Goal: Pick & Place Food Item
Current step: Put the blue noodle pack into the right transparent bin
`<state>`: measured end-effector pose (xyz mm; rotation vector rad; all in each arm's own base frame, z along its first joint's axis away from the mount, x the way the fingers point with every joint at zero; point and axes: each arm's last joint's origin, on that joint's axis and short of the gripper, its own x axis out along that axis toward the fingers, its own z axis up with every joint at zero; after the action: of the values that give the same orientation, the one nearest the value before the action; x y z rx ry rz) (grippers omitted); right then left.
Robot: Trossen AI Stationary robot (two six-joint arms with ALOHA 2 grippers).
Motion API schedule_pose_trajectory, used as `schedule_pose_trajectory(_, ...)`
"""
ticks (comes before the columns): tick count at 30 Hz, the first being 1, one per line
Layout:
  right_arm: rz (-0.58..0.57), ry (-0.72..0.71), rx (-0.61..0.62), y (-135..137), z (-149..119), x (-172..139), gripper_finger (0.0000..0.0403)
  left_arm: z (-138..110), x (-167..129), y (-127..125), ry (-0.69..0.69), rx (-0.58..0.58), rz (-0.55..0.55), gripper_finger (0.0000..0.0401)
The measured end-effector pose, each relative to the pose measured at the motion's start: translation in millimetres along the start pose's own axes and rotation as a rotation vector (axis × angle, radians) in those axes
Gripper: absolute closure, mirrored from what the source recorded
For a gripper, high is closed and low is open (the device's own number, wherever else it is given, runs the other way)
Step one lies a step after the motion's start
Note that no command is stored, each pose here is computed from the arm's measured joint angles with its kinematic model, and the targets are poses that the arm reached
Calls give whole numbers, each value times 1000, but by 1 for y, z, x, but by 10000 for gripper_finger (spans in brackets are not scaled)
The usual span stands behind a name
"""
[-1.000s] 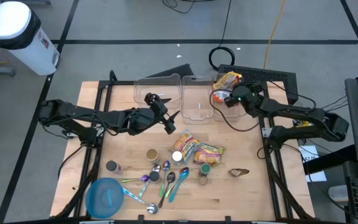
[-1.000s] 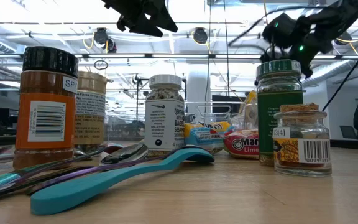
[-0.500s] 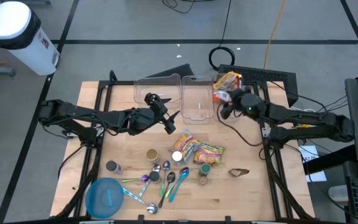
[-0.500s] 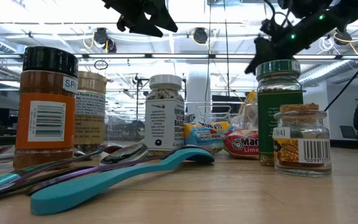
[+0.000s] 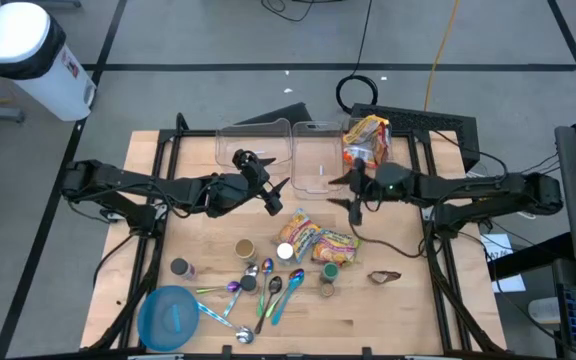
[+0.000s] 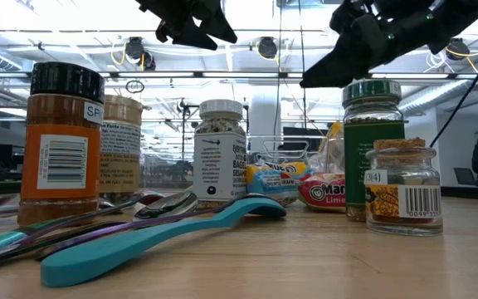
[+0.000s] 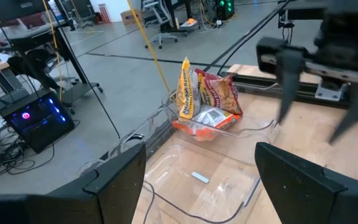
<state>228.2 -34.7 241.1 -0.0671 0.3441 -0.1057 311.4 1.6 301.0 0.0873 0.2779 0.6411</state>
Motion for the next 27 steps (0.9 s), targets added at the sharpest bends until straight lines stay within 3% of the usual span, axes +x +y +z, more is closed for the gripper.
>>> schedule_pose_trajectory(10,117,65,-149,22,-11,16,176,0,0,-1,3,-9,-43,91)
schedule_pose_trajectory(18,114,20,-180,23,-7,17,180,-17,1,-16,160,-38,-446,91)
schedule_pose_trajectory(27,111,8,-179,23,-6,17,184,-41,20,-31,318,-29,-585,91)
